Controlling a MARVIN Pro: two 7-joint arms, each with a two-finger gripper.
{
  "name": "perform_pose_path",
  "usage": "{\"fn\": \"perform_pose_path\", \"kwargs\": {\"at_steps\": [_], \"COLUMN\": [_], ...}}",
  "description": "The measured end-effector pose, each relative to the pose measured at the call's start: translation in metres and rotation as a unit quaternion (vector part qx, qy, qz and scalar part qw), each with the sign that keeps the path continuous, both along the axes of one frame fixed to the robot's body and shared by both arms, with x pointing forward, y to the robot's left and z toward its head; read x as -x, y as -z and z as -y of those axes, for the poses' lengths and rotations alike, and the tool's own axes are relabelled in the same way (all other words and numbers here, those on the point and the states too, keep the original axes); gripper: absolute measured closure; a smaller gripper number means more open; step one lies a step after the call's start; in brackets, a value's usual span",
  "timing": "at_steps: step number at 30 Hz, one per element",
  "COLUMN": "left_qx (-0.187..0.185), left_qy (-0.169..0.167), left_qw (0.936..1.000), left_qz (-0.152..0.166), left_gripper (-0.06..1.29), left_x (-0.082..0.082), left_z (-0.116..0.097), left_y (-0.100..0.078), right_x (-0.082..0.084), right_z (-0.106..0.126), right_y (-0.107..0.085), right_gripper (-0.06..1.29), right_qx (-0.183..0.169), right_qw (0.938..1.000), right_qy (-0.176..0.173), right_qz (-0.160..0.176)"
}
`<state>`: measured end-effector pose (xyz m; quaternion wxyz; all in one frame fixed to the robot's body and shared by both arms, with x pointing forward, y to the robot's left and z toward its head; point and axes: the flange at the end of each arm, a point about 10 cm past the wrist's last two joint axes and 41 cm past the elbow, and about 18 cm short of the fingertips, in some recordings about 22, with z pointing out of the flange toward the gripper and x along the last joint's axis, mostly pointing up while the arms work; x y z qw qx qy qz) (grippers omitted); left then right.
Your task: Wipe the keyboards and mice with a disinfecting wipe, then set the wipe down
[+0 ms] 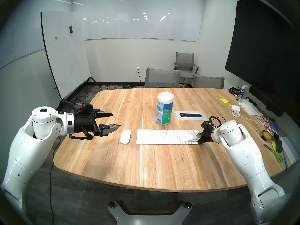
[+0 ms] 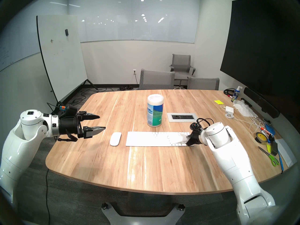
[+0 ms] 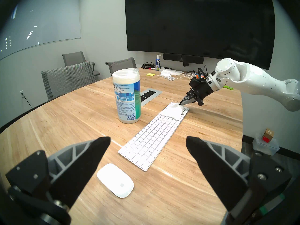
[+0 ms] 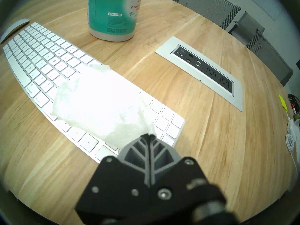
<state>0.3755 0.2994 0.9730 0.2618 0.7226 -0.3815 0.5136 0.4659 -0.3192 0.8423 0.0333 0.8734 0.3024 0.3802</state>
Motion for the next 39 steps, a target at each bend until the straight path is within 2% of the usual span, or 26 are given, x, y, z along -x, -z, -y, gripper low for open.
{"fn": "perform_pose_path", "kwargs": {"at_steps": [28, 39], "left_qx": [0.0, 0.0], "left_qy": [0.0, 0.0], "left_qw": [1.0, 1.0], "left_qz": [0.0, 0.0], "left_gripper": [-0.04, -0.04], "left_x": [0.0, 0.0], "left_z": [0.0001, 0.0], "left_y": [0.0001, 0.0], "right_x": [0.0001, 0.0003], "right_z": [-0.0003, 0.0023], "right_y": [-0.0003, 0.0031], "right_gripper": [1.25, 1.25], "right_qx": [-0.005, -0.011], "right_qw": [1.0, 0.9998], "right_qy": [-0.003, 0.003], "right_qz": [0.0, -0.018]}}
